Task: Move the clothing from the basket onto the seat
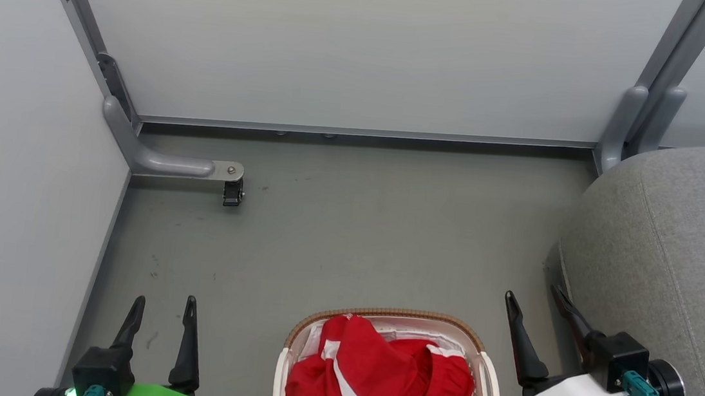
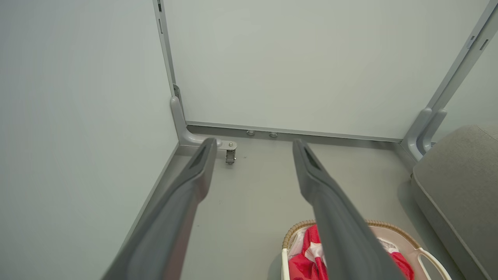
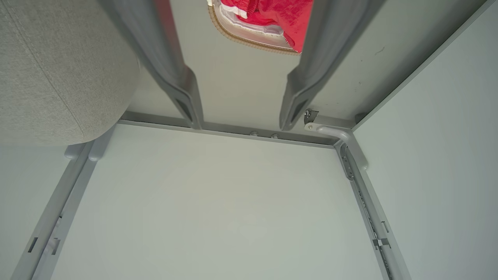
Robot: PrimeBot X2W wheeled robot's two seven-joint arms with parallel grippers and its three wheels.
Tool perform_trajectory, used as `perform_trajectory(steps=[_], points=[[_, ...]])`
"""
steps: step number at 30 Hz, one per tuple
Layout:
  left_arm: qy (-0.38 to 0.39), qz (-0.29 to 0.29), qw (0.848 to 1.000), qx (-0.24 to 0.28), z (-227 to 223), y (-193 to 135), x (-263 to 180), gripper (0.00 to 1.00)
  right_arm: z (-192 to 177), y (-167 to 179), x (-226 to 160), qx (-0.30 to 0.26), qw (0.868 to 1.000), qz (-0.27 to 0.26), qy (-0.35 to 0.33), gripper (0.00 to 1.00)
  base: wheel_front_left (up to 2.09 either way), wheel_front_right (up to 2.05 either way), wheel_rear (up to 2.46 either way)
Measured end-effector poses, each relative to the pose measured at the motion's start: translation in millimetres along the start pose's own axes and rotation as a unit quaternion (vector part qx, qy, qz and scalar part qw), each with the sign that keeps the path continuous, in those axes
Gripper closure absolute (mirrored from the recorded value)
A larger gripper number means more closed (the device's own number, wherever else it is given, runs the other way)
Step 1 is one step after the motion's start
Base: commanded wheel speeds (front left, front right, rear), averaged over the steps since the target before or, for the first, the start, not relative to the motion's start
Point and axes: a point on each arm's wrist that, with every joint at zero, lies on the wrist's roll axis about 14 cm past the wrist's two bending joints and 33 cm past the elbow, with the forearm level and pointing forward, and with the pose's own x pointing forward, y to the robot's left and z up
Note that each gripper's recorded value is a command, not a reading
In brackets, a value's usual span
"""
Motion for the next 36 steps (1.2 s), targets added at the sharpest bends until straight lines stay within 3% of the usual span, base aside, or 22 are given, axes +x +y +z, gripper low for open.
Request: perform_trajectory(steps=[29, 36], points=[[0.007, -0.001, 1.0, 0.008, -5.7, -0.7, -2.8, 0.0, -1.0, 3.7, -0.4, -0.011, 1.0, 0.007, 0.001, 0.0, 0.0, 0.0, 0.0], [0.017, -0.028, 0.999, 0.021, -11.2, -12.5, 6.6, 0.0, -1.3, -4.9, 6.4, -0.012, 1.0, -0.003, -0.001, 0.0, 0.0, 0.0, 0.0]])
